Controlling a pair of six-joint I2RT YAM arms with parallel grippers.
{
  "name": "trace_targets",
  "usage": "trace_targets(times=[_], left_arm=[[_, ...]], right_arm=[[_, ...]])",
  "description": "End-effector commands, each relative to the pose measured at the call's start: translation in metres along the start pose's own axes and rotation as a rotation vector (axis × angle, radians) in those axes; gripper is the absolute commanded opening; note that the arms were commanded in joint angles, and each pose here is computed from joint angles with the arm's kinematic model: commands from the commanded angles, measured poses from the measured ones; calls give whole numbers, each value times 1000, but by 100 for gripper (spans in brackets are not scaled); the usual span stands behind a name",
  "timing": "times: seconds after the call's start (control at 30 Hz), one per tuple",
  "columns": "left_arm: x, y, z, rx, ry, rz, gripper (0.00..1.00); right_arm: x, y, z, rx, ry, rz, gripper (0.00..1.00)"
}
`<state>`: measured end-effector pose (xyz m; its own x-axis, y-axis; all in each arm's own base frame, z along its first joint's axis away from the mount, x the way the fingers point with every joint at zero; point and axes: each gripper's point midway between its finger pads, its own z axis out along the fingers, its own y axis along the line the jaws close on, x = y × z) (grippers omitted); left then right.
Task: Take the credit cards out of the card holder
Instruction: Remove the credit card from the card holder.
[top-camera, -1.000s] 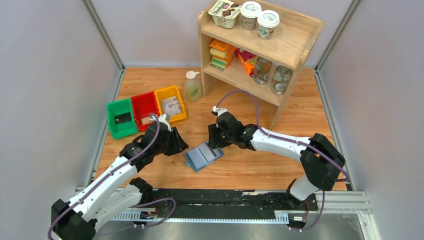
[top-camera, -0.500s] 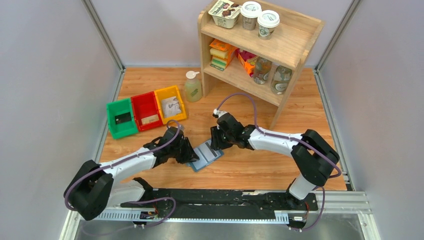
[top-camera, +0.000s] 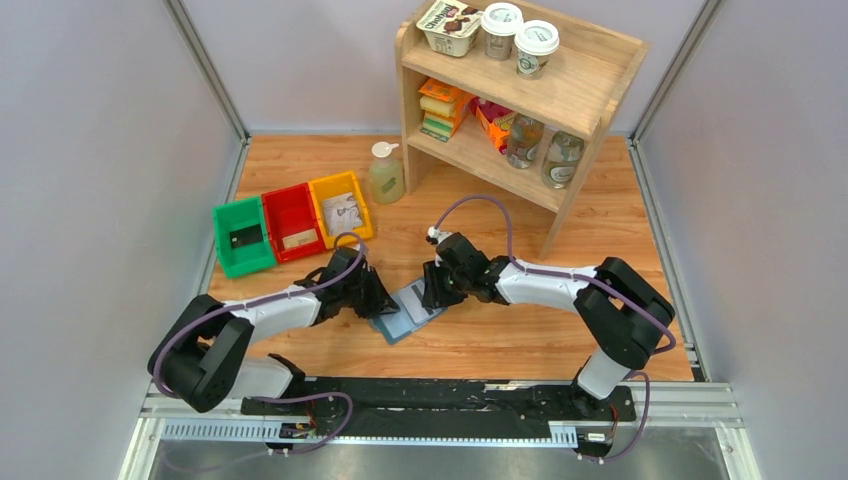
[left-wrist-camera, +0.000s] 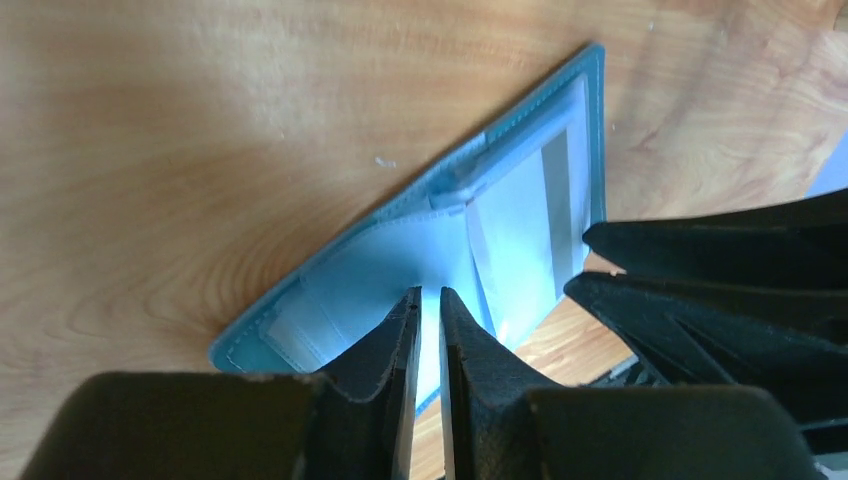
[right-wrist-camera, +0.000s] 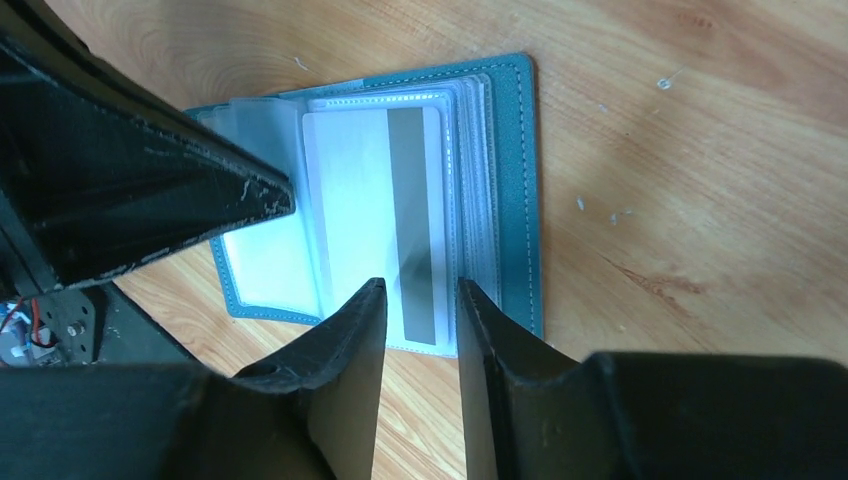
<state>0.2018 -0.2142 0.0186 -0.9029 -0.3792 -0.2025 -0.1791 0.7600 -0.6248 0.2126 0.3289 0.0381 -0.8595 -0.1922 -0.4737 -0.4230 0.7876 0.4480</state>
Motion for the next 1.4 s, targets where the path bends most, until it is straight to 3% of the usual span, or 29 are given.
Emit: trace_targets(times=[0.0, 0.17, 0.27, 0.43, 0.57, 1.1, 1.37], left_arm=[[-21, 22, 0, -118, -64, 83, 21], [-39, 15, -14, -140, -115, 118, 22], [-42, 6, -24, -122, -126, 130, 28], [-41, -26, -39, 23, -147, 79, 39], [-35, -44, -44, 133, -151, 33, 42], [-7, -22, -13, 142, -62, -79, 42], [-4, -26, -11, 190, -56, -106, 42]], right_arm=[[-4, 12, 3, -66, -18, 31, 33], [-3, 19, 3, -105, -12, 56, 32], [-5, 15, 0, -73, -22, 45, 33], [-16, 12, -3, -45, -44, 14, 32], [-22, 10, -2, -34, -52, 4, 32], [-10, 14, 10, -84, 1, 9, 22], [-6, 13, 13, -88, 13, 17, 22]])
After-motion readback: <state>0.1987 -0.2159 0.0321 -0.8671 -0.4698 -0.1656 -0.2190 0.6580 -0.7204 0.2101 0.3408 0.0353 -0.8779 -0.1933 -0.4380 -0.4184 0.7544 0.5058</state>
